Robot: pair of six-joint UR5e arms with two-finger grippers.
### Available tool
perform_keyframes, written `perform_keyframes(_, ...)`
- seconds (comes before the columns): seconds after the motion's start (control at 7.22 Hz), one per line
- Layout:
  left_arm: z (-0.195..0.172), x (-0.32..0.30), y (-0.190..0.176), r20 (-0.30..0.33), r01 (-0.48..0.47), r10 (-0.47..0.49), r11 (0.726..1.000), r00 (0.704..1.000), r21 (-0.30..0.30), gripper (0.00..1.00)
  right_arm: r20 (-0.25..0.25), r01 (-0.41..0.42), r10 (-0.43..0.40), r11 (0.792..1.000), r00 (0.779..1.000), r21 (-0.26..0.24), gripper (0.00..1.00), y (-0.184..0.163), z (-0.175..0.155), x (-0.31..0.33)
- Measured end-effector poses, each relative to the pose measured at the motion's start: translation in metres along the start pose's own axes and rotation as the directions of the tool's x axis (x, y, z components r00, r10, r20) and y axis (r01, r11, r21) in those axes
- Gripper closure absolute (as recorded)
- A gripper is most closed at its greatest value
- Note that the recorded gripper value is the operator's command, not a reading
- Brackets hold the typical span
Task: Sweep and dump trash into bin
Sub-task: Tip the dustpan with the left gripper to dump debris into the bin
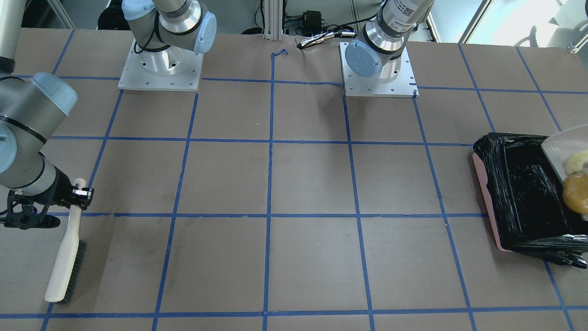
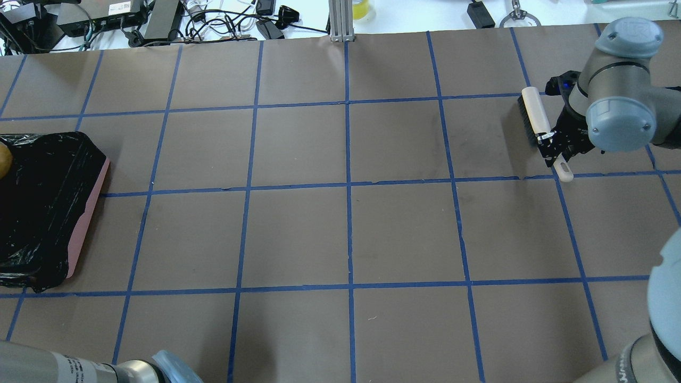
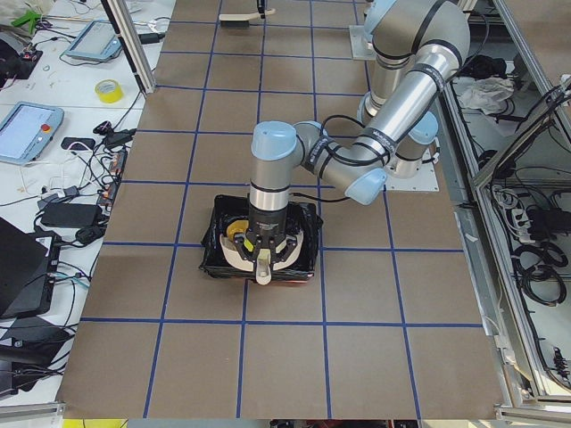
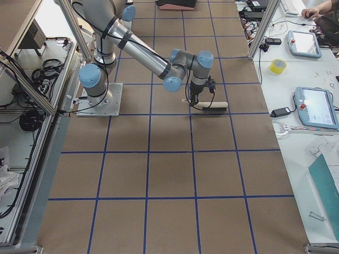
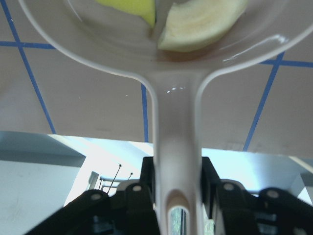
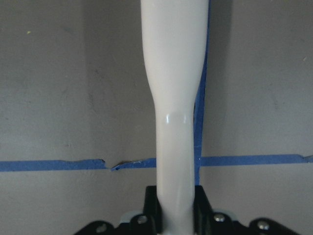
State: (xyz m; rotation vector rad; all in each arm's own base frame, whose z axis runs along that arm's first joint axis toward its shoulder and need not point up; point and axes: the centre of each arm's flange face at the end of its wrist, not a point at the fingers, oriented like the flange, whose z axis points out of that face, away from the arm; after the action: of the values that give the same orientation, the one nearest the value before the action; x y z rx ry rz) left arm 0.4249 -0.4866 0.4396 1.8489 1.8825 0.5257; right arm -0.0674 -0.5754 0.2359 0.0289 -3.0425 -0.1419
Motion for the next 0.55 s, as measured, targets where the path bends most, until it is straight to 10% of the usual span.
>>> perform_keyframes(0.14, -0.006, -0.01, -0.019, -0.052, -0.034, 0.029, 0.995, 0.998, -0.089, 1.0, -0.001, 0.0, 0.0, 1.0, 1.0, -0.001, 0.2, 0.0, 0.0, 0.0)
perform_keyframes(0.55, -0.051, -0.049, -0.078, -0.105, -0.128, 0.103, 0.955, 0.989, -0.269, 1.0, -0.008, -0.002, 0.002, 1.0, 1.0, 0.005, 0.02, -0.001, -0.002, 0.001)
